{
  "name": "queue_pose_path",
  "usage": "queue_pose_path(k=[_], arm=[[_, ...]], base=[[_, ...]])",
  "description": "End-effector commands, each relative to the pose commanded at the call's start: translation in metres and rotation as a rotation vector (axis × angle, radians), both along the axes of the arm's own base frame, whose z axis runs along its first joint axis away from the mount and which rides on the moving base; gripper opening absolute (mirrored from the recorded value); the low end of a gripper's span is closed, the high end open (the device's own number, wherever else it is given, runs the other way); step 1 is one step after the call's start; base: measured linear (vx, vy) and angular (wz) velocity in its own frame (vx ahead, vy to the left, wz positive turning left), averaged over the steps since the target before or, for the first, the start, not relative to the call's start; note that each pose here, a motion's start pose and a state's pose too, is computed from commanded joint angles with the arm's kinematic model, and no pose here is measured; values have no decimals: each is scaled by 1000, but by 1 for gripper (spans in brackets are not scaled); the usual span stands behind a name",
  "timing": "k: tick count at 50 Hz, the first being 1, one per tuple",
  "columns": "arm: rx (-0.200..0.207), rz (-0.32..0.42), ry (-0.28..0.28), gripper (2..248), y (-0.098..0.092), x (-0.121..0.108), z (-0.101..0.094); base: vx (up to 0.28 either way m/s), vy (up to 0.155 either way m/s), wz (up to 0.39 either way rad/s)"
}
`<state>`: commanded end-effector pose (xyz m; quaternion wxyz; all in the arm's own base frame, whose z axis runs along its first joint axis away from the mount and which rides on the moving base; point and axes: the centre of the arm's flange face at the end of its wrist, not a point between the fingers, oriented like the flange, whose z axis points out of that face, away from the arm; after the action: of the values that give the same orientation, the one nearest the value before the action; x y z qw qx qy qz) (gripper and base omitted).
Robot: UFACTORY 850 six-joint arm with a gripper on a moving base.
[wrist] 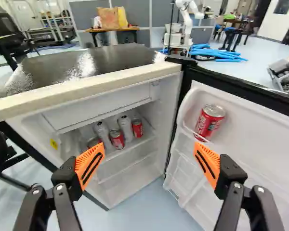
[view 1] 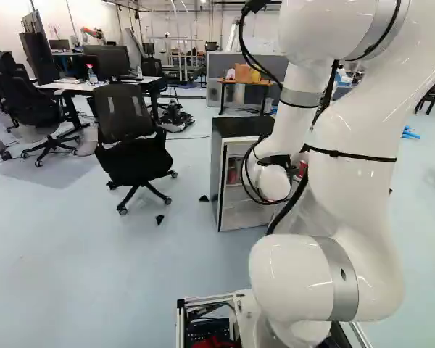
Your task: Grab a drink from the fridge
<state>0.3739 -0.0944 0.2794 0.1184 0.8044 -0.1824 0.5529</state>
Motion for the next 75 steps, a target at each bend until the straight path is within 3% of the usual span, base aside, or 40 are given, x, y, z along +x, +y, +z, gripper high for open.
queue_pose_path(k=[22, 44, 75], arm=[[4, 215, 47, 247, 14, 14, -24], [15, 370, 82, 247, 21, 31, -50], [30, 386, 115, 247, 11, 59, -90]], base=[[0, 0, 0], [0, 0, 0], [0, 0, 0]])
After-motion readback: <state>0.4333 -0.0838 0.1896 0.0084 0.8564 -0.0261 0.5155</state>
